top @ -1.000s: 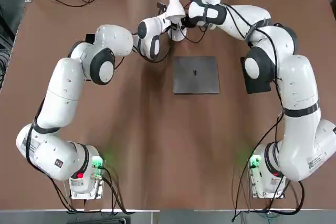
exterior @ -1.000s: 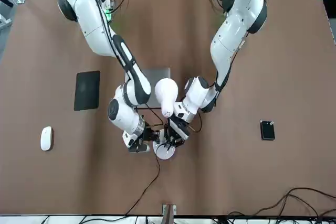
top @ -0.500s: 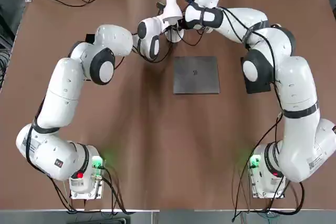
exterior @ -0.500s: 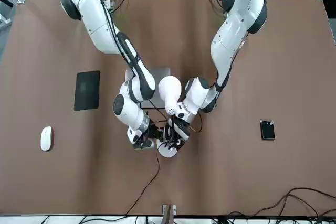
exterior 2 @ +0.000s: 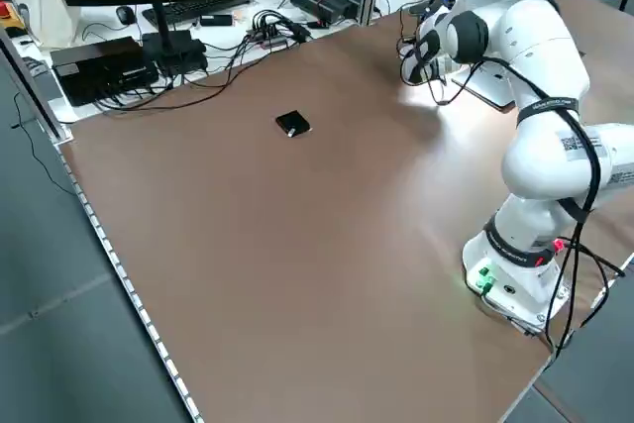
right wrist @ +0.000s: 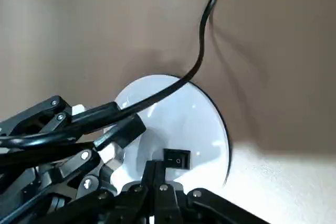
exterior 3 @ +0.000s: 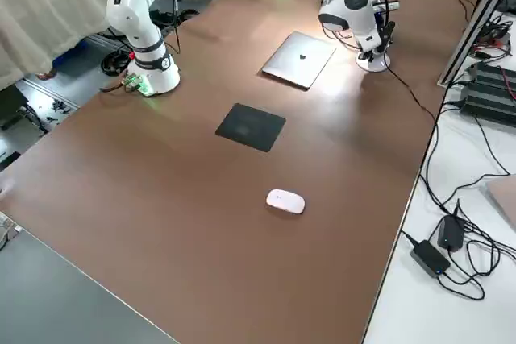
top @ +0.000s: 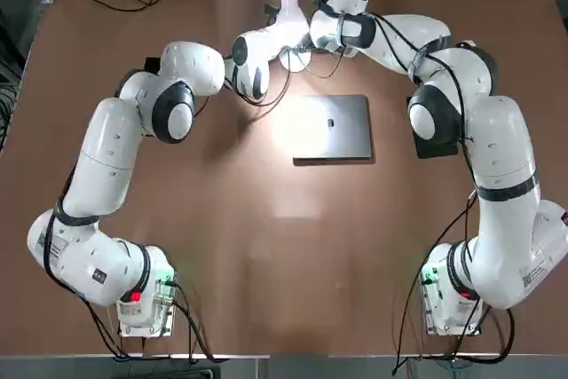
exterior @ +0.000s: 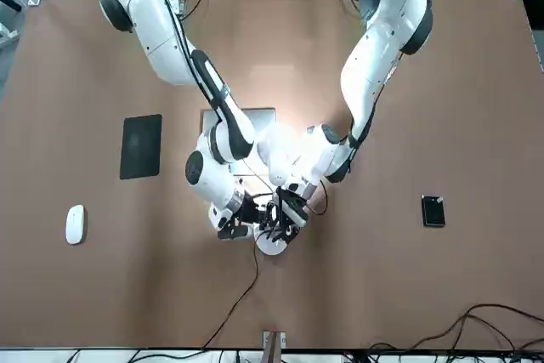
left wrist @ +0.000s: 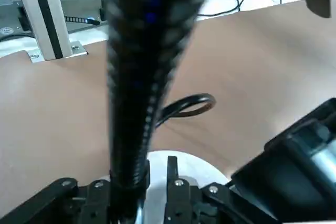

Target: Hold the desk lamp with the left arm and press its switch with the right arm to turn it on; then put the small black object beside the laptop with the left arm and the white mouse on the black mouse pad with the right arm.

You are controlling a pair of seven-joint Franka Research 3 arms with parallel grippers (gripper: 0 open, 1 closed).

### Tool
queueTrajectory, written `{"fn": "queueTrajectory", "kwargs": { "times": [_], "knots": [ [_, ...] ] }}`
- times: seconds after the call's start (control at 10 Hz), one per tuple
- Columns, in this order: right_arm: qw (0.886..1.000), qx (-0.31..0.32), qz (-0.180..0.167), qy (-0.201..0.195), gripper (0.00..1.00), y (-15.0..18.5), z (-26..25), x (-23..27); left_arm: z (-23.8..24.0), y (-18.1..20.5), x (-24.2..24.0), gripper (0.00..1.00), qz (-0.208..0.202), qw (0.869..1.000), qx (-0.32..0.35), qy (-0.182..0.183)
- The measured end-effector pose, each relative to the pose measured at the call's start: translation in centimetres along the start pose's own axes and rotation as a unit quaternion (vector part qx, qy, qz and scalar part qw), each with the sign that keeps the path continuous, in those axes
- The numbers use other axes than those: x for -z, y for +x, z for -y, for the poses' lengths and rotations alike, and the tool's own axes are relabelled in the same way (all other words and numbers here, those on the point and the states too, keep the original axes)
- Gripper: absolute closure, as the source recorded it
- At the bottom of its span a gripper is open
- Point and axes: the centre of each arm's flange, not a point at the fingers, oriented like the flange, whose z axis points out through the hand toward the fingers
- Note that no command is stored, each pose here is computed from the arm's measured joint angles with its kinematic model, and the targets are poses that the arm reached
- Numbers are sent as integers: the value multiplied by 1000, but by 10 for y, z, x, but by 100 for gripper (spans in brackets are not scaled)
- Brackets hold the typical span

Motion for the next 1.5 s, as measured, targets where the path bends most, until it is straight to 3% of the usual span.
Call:
{"fn": "queueTrajectory", "kwargs": {
  "times": [0.4, 0.5, 0.8, 1.0, 1.1, 1.4, 1.5],
  "knots": [
    [999, -1, 47, 8, 96, 9, 9, 19, -1, -1, 0, 77, 1, 1000, 0, -1],
    [998, -10, 63, 9, 89, 19, 0, 34, -4, -1, 0, 75, 1, 1000, 0, -3],
    [994, -43, 97, 8, 45, 59, -54, 83, -6, -1, 0, 74, 1, 1000, -1, -3],
    [994, -38, 101, -22, 15, 83, -98, 117, -5, -1, 0, 63, 1, 1000, 0, -3],
    [993, -31, 104, -46, 0, 92, -119, 134, -4, -1, 0, 50, 1, 1000, 0, -3],
    [987, -4, 108, -120, 0, 119, -185, 204, -4, -4, 0, 5, 3, 1000, 0, -3],
    [984, 11, 107, -140, 0, 127, -212, 228, -6, -9, 0, 0, 9, 1000, 0, -4]
  ]
}}
